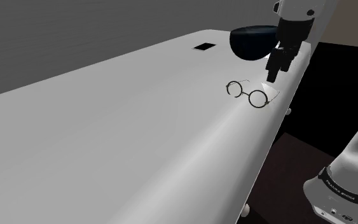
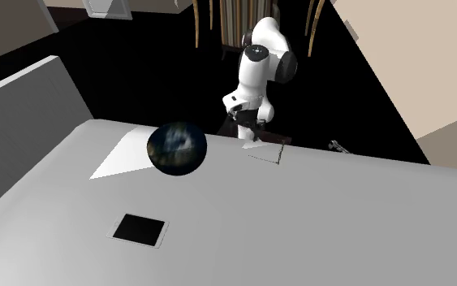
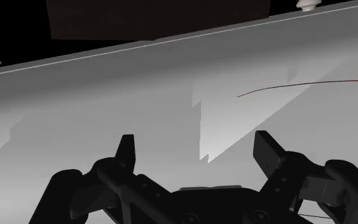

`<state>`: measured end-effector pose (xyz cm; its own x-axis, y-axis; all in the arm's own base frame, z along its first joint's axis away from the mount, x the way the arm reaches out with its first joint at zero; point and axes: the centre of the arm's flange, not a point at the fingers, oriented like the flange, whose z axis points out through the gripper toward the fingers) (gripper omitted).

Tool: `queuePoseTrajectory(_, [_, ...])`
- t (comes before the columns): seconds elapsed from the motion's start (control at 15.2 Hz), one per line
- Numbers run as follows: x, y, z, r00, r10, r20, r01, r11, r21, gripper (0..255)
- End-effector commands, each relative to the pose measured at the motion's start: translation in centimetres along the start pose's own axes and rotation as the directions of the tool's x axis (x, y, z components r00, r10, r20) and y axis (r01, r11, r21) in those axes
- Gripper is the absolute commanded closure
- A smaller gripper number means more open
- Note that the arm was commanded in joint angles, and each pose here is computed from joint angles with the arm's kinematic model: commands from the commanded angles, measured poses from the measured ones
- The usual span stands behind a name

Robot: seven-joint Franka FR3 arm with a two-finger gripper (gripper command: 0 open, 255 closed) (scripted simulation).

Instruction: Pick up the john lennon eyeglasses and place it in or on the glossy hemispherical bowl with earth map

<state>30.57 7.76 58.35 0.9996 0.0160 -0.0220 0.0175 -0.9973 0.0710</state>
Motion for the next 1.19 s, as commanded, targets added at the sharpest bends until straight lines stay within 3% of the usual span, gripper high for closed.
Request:
queuePoseTrajectory(0.0, [0.3,-2.6,-0.7,1.000,0.003,0.001,-0.003,1.000,0.004,0])
queuePoseTrajectory(0.66, [2.4,-15.0,-3.9,1.000,0.014,0.003,-0.014,1.000,0.020,0])
queuePoseTrajectory(1.12, [2.5,-15.2,-0.8,1.000,0.014,0.003,-0.014,1.000,0.021,0])
